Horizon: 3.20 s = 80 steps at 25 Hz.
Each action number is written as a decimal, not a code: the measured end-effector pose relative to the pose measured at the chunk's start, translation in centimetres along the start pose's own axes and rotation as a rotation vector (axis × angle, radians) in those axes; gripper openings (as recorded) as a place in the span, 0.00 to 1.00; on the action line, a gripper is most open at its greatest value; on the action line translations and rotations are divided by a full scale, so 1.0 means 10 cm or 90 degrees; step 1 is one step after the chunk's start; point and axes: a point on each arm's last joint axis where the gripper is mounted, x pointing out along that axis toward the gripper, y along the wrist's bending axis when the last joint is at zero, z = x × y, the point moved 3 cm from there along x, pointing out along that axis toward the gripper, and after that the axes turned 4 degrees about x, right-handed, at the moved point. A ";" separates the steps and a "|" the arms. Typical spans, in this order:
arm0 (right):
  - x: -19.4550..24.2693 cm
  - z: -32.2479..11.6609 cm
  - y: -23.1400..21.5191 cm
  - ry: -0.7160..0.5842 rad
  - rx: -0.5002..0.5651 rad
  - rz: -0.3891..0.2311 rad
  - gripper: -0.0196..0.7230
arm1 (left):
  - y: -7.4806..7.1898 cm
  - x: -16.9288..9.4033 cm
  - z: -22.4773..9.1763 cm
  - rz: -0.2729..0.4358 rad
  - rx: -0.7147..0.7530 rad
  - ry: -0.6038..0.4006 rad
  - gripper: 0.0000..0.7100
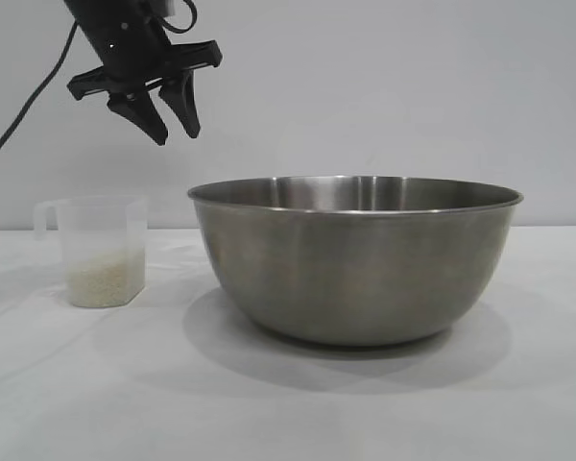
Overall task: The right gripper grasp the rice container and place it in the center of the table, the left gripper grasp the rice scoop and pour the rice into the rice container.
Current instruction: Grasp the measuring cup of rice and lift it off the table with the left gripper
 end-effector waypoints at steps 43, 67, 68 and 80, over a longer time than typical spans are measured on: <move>0.00 0.00 0.00 0.002 0.000 0.000 0.42 | 0.12 -1.56 -1.98 0.149 0.117 -0.379 0.38; 0.00 0.00 0.00 0.002 0.000 0.000 0.42 | 0.15 -0.73 -2.67 0.089 0.126 -0.229 0.38; 0.00 0.00 0.00 0.002 0.000 0.000 0.42 | 0.15 -0.71 -2.67 0.089 0.124 -0.228 0.38; 0.00 0.00 0.00 0.002 0.000 0.000 0.42 | 0.18 -0.53 -2.54 0.093 0.120 -0.245 0.38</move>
